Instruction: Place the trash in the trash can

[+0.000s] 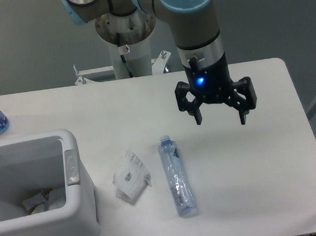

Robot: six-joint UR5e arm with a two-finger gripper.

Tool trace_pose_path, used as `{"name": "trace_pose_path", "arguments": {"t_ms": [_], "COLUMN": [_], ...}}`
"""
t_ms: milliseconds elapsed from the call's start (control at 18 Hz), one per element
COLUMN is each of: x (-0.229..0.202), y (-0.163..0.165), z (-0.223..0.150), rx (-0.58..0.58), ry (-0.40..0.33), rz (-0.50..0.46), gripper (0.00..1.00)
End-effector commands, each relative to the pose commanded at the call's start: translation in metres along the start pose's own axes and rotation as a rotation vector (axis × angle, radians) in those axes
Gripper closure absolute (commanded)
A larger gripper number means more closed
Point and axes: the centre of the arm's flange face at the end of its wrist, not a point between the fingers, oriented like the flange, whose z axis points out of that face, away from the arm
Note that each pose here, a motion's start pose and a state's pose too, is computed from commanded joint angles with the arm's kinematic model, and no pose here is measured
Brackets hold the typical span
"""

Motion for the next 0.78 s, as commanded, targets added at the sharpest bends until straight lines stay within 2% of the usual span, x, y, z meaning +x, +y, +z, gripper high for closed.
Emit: {"name": "trace_pose_path", "arguments": {"t_ms": [333,778], "x": [0.007,0.032], "y": [0.0,0.014], "z": [0.002,0.037], "rx": [0.006,-0.021], "ry": [-0.004,0.035], "rz": [0.0,0.001], "gripper": [0.0,0.0]}}
